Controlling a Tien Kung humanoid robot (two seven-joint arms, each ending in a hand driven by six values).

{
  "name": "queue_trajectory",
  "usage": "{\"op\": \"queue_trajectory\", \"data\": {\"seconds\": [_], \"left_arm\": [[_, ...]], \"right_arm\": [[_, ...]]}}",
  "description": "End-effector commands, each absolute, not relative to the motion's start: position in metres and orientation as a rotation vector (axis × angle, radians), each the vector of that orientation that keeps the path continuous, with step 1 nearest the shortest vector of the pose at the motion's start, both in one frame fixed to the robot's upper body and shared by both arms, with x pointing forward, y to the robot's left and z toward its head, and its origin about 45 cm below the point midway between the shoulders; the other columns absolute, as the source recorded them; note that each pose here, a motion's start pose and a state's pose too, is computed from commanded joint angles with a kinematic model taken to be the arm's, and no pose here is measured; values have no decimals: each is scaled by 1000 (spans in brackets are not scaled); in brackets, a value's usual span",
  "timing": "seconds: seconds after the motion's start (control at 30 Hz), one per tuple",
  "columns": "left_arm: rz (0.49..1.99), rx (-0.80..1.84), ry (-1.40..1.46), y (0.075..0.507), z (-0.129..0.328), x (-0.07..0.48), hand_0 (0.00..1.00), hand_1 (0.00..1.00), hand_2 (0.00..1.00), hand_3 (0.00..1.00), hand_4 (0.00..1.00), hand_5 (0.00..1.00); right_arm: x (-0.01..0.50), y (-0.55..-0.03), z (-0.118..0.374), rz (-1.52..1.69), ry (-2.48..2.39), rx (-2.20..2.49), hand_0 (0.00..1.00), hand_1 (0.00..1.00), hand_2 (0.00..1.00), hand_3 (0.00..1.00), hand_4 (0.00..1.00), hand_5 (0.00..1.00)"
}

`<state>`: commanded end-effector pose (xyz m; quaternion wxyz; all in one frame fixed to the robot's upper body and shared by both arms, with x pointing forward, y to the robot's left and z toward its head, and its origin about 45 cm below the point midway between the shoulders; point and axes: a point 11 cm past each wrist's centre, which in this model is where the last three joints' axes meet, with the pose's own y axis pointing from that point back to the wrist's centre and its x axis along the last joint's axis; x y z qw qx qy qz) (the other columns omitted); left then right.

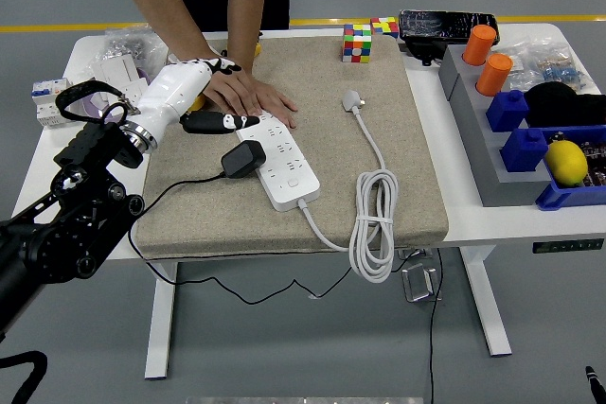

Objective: Pick up the plug,place it near the board,insert it into the board,press the button

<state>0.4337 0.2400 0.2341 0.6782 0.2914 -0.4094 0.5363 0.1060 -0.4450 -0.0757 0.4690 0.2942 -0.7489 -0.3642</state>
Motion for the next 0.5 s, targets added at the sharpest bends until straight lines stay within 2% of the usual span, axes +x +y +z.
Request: {"op": "queue_trajectory", "data": {"seconds": [0.13, 0.17, 0.33, 0.37, 0.5], "left_arm": [[1292, 525, -721, 244, 241, 414, 836, 890, 872, 861, 998, 940], [1297, 484, -678, 241, 244, 408, 917, 941, 917, 904, 998, 998], [1278, 314, -468, 226, 254, 380, 917, 941, 917, 904, 998, 998], [1270, 290, -424, 224, 253, 374, 961, 975, 946, 927, 998, 998], [1226, 194, -244, 216, 250, 359, 961, 975, 946, 927, 998, 998]], "right_arm": [[104, -445, -76, -898, -1837, 718, 947, 887, 830, 857, 998, 998], [104, -445, -76, -899, -1838, 717, 948, 887, 830, 857, 998, 998], [105, -444, -76, -902, -1842, 718, 948, 887, 830, 857, 998, 998], [104, -444, -77, -904, -1843, 716, 948, 887, 830, 856, 998, 998], [102, -444, -77, -907, -1842, 711, 948, 887, 830, 856, 998, 998]]}}
